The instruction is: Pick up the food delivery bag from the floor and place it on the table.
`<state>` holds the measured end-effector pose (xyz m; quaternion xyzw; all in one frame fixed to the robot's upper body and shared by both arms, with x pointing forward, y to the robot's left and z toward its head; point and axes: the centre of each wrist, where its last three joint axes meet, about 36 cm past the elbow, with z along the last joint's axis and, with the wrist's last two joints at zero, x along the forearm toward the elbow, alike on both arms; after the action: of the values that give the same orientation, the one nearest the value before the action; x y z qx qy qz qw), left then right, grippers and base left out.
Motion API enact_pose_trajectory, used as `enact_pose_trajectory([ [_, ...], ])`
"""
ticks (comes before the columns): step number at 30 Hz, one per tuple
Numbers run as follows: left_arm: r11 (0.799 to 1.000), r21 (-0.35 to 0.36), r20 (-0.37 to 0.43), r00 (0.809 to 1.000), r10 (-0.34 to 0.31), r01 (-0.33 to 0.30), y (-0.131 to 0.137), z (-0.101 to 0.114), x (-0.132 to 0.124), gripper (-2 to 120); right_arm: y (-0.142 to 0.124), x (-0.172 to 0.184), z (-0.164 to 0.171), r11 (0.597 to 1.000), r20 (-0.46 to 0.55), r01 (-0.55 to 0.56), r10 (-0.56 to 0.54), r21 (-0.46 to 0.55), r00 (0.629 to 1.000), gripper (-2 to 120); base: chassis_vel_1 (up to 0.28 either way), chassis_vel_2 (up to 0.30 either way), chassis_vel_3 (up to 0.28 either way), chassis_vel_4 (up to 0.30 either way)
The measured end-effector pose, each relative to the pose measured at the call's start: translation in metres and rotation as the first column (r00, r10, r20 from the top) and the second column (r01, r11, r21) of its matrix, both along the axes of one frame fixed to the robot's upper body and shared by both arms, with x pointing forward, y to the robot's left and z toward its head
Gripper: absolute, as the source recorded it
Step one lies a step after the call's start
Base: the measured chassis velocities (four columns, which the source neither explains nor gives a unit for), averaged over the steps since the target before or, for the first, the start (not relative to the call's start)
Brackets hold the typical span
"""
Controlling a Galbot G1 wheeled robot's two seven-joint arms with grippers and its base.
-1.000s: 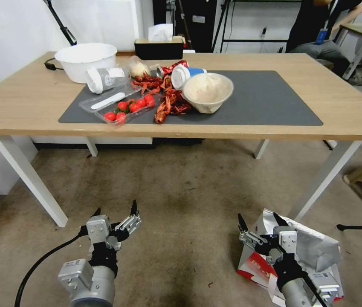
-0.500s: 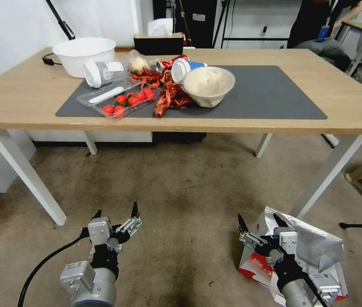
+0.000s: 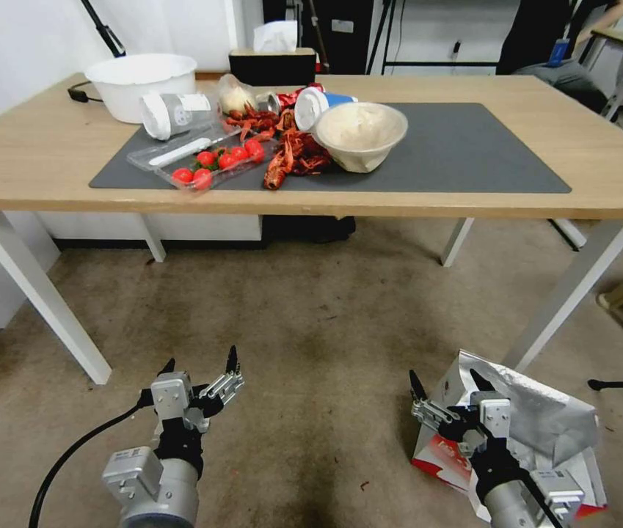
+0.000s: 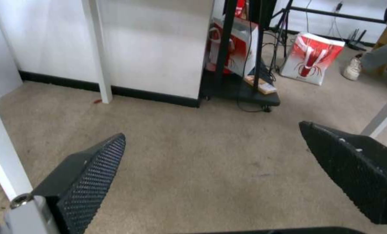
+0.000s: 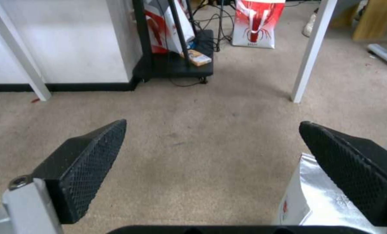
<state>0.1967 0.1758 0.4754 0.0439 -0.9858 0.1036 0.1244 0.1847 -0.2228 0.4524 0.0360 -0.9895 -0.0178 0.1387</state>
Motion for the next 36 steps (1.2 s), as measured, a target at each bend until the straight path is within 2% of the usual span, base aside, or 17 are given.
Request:
enact_pose_trajectory([
  [36,1.0,0.002,0.001,1.0,0.011,-0.011,0.0007,-0.001,0.0005,100,-0.0048,-0.0004,0.0012,1.0,0.0,0.002,-0.002,-0.005,1.0,100,0.0,0.0,0.0,0.0],
])
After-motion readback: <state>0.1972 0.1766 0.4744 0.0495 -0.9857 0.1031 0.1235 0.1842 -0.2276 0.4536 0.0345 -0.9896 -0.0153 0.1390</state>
